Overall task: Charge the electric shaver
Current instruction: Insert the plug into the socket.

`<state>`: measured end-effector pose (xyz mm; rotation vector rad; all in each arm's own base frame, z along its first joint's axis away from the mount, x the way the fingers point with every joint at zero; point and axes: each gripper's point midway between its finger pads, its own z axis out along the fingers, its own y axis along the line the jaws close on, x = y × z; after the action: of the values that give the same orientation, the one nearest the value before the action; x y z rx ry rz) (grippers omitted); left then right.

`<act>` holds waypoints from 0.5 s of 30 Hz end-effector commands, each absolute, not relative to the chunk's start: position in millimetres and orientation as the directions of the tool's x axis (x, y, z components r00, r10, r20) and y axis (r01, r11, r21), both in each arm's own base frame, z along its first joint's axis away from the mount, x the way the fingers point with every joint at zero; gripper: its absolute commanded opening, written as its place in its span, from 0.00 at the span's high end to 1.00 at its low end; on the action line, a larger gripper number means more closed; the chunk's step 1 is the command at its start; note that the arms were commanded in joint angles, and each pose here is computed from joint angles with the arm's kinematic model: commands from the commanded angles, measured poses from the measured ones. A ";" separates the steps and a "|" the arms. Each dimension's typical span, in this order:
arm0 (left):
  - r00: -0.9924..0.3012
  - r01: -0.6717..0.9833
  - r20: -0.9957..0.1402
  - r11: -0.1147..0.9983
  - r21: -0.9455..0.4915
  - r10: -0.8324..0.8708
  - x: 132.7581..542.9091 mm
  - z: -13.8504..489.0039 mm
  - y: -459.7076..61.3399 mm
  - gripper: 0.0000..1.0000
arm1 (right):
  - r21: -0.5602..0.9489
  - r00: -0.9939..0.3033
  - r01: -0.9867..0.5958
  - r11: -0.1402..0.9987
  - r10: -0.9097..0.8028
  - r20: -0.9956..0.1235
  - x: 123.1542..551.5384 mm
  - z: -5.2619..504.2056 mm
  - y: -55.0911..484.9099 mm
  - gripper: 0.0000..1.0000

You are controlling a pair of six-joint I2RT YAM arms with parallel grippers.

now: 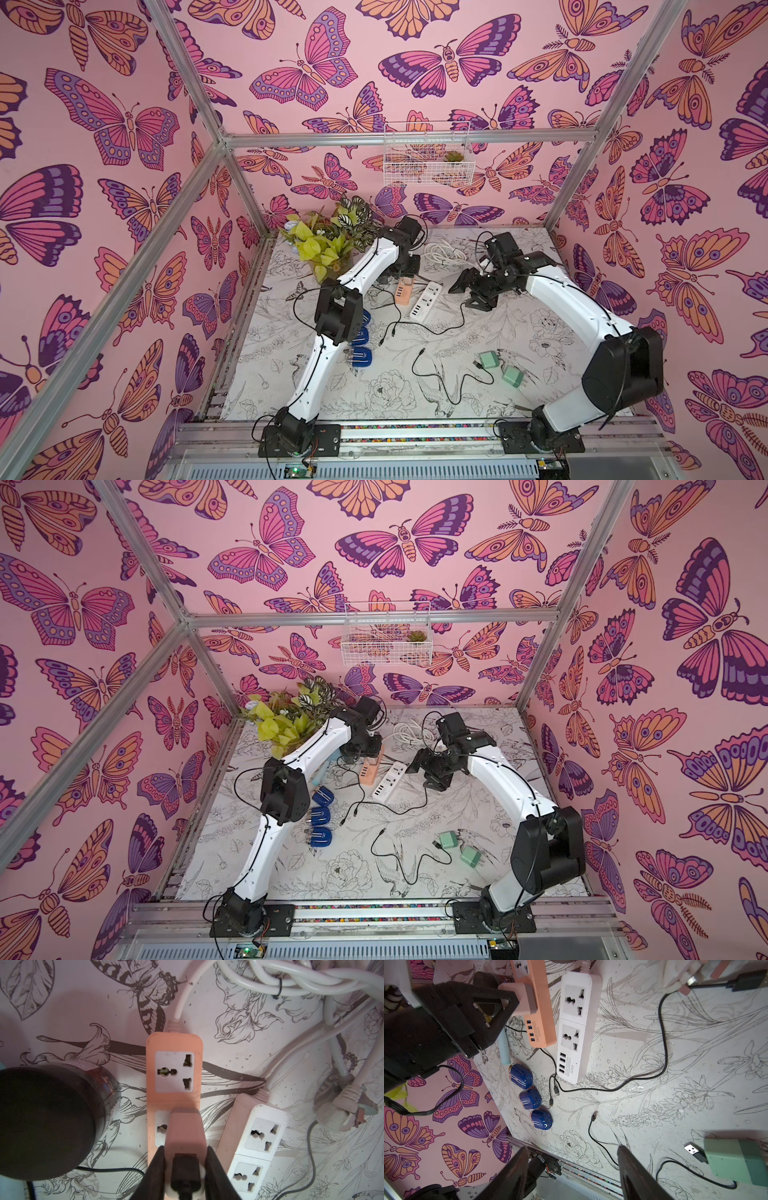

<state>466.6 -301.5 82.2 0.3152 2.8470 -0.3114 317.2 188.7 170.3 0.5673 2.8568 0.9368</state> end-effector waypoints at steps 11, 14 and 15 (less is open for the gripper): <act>-0.976 0.219 0.010 0.972 0.086 0.219 420.1 -10.5 -269.6 1.00 | 0.579 -0.925 0.342 0.740 0.373 0.069 306.3 163.3 188.7 0.32; -0.978 0.210 0.038 0.975 0.079 0.207 414.0 -15.4 -270.4 1.00 | 0.581 -0.925 0.343 0.738 0.373 0.072 305.4 162.3 188.8 0.32; -0.978 0.204 0.047 0.977 0.064 0.202 411.9 -16.4 -273.2 1.00 | 0.581 -0.925 0.343 0.738 0.372 0.074 305.3 161.9 188.9 0.32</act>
<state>463.4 -305.9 77.1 0.3194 2.8441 -0.1172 308.7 186.8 156.4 0.5927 2.8944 0.9244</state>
